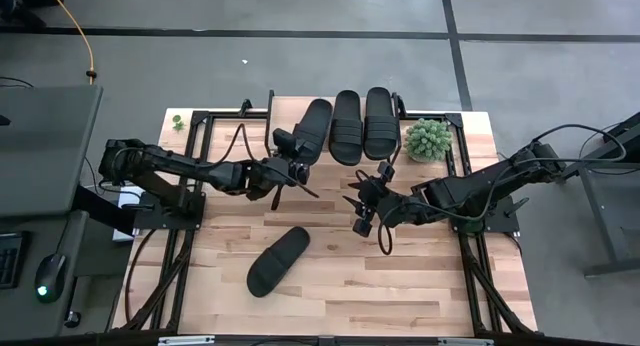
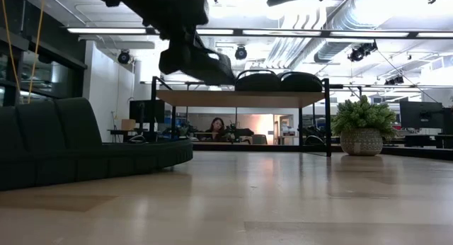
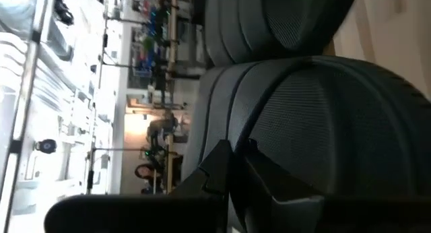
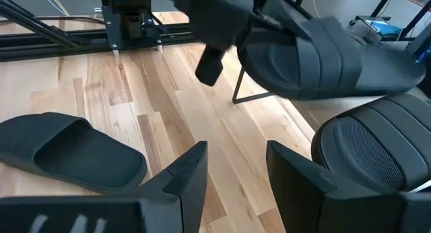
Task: Pick and place slides into the shelf
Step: Put the black slipper on the shelf
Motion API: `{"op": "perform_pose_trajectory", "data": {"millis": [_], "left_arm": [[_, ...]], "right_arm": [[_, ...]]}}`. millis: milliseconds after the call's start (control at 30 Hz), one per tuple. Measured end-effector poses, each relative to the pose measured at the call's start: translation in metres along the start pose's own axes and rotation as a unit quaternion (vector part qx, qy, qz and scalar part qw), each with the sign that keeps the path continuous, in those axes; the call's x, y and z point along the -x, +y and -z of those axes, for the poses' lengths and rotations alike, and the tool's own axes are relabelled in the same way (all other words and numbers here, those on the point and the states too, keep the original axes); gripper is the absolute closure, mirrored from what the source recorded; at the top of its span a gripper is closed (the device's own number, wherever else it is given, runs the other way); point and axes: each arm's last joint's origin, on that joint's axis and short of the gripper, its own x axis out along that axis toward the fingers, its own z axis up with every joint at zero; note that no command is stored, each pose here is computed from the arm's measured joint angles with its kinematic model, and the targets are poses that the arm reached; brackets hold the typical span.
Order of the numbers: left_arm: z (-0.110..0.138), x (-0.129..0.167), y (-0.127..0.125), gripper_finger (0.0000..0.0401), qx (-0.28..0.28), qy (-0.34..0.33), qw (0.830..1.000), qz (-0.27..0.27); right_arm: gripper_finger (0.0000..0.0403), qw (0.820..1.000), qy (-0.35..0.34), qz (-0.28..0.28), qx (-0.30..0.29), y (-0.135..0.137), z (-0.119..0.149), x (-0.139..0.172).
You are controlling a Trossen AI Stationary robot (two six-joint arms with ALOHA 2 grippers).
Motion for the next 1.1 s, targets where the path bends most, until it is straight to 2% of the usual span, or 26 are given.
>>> {"op": "perform_pose_trajectory", "data": {"millis": [200, 400, 800, 1100], "left_arm": [[0.002, -0.019, -0.015, 0.0396, -0.019, 0.028, 0.999, 0.013], [-0.004, -0.026, -0.026, 0.0391, -0.026, 0.032, 0.999, 0.006], [-0.031, -0.027, 0.0, 0.0387, 0.016, 0.003, 1.0, -0.011], [-0.036, -0.019, -0.004, 0.0387, 0.025, -0.011, 1.0, 0.015]], "right_arm": [[0.0261, 1.0, 0.0, -0.001, 0.0, 0.0, 0.0, 0.0], [0.0261, 1.0, 0.0, -0.001, 0.001, 0.0, 0.0, 0.0], [0.0261, 1.0, 0.0, 0.0, 0.0, 0.0, 0.0, 0.0], [0.0261, 1.0, 0.0, -0.001, -0.004, 0.0, 0.0, 0.0]]}}
